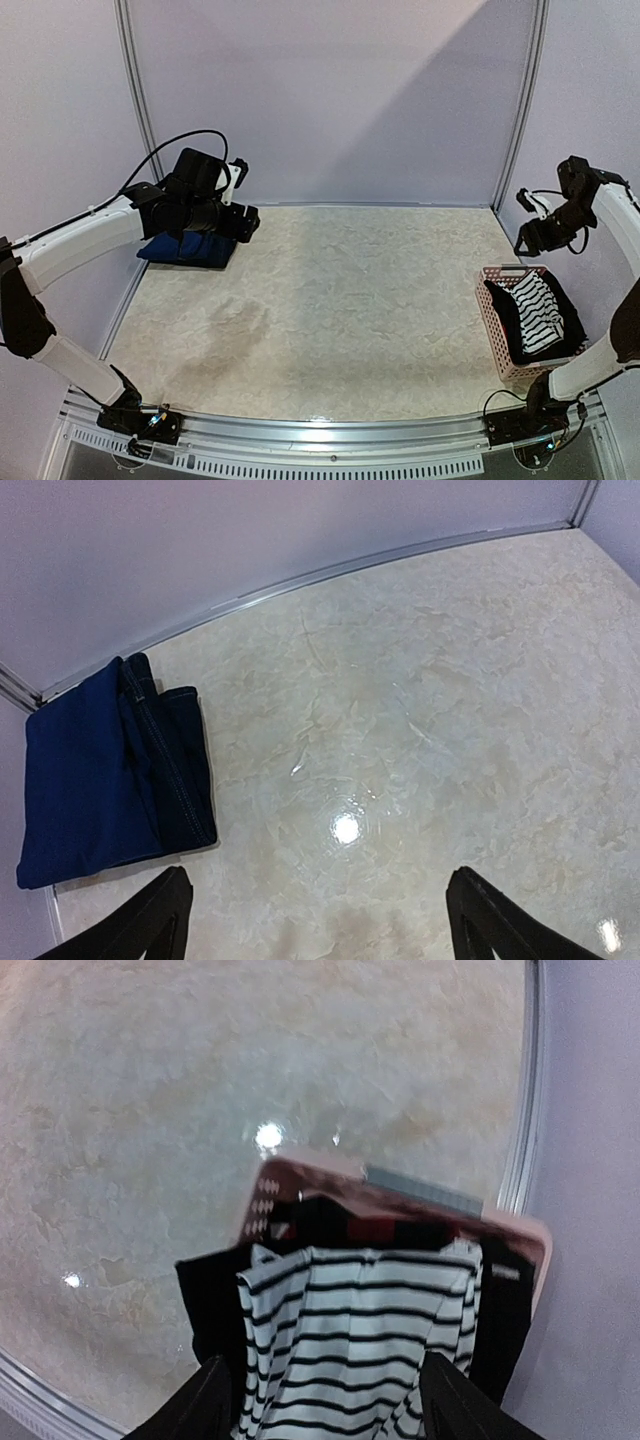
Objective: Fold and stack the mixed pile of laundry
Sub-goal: Pick up the crumpled tank top from the bin.
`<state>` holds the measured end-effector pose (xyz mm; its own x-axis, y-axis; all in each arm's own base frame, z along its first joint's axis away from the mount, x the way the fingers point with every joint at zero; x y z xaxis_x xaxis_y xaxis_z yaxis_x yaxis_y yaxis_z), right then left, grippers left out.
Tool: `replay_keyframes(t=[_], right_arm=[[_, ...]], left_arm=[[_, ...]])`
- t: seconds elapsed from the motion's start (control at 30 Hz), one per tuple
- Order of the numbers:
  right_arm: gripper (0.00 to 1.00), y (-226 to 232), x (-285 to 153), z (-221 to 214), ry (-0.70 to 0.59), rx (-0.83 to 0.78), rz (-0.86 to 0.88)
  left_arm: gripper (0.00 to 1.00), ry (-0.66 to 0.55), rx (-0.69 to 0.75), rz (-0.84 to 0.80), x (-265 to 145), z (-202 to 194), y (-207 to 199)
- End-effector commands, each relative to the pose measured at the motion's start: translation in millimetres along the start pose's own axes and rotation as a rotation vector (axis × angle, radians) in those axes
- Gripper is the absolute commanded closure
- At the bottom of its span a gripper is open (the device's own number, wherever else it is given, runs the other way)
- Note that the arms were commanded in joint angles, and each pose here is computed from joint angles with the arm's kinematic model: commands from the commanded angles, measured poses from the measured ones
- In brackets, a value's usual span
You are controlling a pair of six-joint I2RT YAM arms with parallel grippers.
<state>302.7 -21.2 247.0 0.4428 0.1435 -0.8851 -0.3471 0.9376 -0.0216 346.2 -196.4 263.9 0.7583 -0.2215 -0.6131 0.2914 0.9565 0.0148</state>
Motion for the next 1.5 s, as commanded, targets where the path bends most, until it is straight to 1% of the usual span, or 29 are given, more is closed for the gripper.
replay_keyframes(t=[0.0, 0.1, 0.23, 0.37, 0.57, 0.63, 0.67, 0.8, 0.83, 0.87, 1.0, 1.13, 1.2, 1.3, 1.37, 1.47], right_arm=[[0.39, -14, 9, -56, 0.218, 0.026, 0.008], [0.4, -30, 24, -75, 0.292, 0.047, -0.039], [0.4, -43, 41, -90, 0.37, 0.03, -0.103], [0.42, -49, 63, -108, 0.463, 0.019, -0.105], [0.51, -56, 81, -121, 0.525, 0.004, -0.133], [0.56, -55, 83, -123, 0.533, 0.004, -0.125], [0.61, -54, 84, -125, 0.539, 0.002, -0.122], [0.88, -51, 83, -127, 0.552, -0.008, -0.105], [0.97, -52, 81, -124, 0.54, -0.012, -0.106], [0.99, -52, 76, -120, 0.518, -0.012, -0.112], [1.0, -51, 38, -87, 0.372, -0.016, -0.144], [1.0, -44, -19, -44, 0.16, -0.029, -0.166], [1.0, -39, -42, -30, 0.093, -0.034, -0.161], [1.0, -27, -69, -10, -0.01, -0.042, -0.114], [1.0, -13, -85, 4, -0.088, -0.052, -0.041], [1.0, 9, -107, 27, -0.203, -0.11, 0.046]], left_arm=[[0.1, -0.003, -0.023, -0.035, -6, 3, -1], [0.1, 0.003, -0.023, -0.04, -5, 2, -2], [0.1, 0.009, -0.02, -0.043, -4, 1, -4], [0.1, 0.011, -0.017, -0.042, -5, 0, -5], [0.1, 0.016, -0.01, -0.044, -3, -1, -6], [0.1, 0.018, -0.009, -0.046, -3, -1, -7], [0.1, 0.019, -0.01, -0.049, -3, -1, -7], [0.1, 0.021, -0.01, -0.053, -3, -1, -8], [0.1, 0.02, -0.009, -0.052, -3, -1, -8], [0.1, 0.023, -0.009, -0.053, -3, -1, -8], [0.1, 0.024, -0.008, -0.054, -2, -2, -8], [0.1, 0.03, -0.009, -0.058, 0, -3, -9], [0.1, 0.033, -0.008, -0.058, 1, -3, -10], [0.1, 0.035, -0.009, -0.059, 1, -3, -10], [0.1, 0.038, -0.008, -0.06, 2, -4, -10], [0.1, 0.047, -0.007, -0.061, 5, -6, -11]])
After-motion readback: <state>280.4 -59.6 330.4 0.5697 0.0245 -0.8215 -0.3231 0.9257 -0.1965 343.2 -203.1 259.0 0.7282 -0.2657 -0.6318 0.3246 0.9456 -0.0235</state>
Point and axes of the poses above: each gripper's point midway between its finger pads, its own x axis out along the fingers, its own y axis along the line the jaws close on, z = x × y, the point moved 4 cm from there along -x, back along the fingers, and after that the axes turned 5 degrees about -x, right-handed, at the moved point
